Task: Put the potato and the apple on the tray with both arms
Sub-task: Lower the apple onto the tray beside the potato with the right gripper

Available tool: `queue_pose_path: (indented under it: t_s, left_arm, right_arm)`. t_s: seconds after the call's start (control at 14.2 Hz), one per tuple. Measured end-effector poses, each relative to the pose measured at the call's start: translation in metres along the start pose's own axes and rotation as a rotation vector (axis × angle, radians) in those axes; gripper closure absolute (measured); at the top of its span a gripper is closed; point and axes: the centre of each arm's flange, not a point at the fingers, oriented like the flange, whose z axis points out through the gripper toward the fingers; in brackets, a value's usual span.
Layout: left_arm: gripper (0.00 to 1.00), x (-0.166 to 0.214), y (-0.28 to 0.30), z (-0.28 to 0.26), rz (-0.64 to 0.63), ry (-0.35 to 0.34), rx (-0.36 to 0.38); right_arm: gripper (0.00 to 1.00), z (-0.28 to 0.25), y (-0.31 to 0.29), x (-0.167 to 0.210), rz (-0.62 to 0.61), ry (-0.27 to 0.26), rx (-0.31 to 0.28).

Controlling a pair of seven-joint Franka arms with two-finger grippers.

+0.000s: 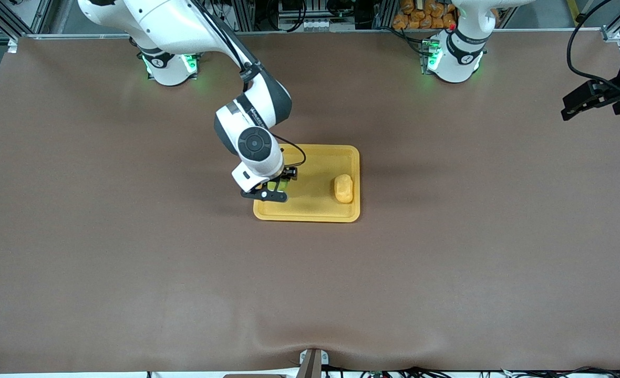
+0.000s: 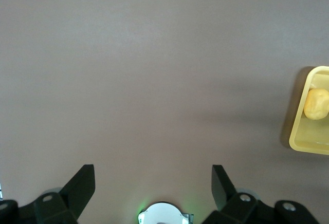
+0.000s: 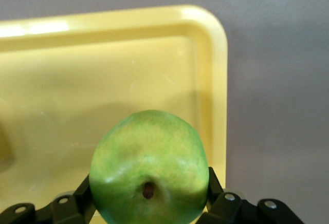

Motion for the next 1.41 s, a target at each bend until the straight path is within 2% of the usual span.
queue_pose_path:
  t_s: [0.71, 0.99, 1.06, 1.13, 1.41]
  left_arm:
    - [0.0, -0.004, 0.013, 0.001, 0.021, -0.006, 0.003]
    - [0.0, -0.005, 0.017, 0.002, 0.028, -0.007, 0.004]
    - [0.0, -0.005, 0.017, 0.002, 0.028, -0.007, 0.004]
    - [0.0, -0.005, 0.017, 0.002, 0.028, -0.007, 0.004]
    - [0.0, -0.005, 0.018, 0.002, 0.031, -0.007, 0.004]
  right_arm:
    - [0.17, 0.043, -0.004, -0.007, -0.027, -0.014, -0.055]
    - [0.17, 0.044, -0.003, -0.006, -0.017, -0.006, -0.052]
    - [0.12, 0.044, -0.002, -0.005, 0.001, -0.002, -0.05]
    - [0.02, 0.043, -0.001, -0.003, 0.016, 0.003, -0.048]
    - [0.0, 0.037, 0.001, 0.002, 0.043, 0.013, -0.043]
